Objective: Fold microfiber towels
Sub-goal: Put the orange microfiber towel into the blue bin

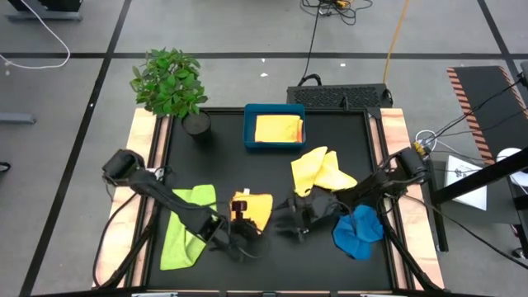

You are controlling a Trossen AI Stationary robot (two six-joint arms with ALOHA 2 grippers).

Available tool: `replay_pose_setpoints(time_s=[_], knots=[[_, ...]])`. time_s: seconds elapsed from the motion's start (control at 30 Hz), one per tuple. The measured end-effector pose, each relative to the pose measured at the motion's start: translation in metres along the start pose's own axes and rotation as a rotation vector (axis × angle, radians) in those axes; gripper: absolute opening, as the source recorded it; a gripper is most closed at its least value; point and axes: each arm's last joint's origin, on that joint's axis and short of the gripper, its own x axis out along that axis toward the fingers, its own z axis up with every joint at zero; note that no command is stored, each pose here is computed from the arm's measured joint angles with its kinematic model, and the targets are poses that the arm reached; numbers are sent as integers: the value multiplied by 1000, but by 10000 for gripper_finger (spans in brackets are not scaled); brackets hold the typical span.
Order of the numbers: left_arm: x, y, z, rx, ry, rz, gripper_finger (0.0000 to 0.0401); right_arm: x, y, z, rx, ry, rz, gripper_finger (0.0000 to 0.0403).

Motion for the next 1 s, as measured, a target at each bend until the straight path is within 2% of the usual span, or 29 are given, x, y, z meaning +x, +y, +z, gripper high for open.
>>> replay_pose_setpoints(time_s=[0.13,0.23,0.37,0.5,0.67,1.0], knots=[[-16,6,7,-6,-47,2,4,21,3,-10,-43,48,-15,302],[-18,7,9,-10,-63,16,3,31,2,-23,-45,111,-73,310],[-19,8,9,-12,-64,23,4,37,1,-35,6,142,-82,304],[-19,9,8,-12,-55,40,3,37,2,-39,55,159,-77,279],[-19,10,8,-11,-59,66,6,37,5,-38,32,162,-68,211],[-18,15,9,-11,-62,98,4,32,6,-43,95,278,-38,19]])
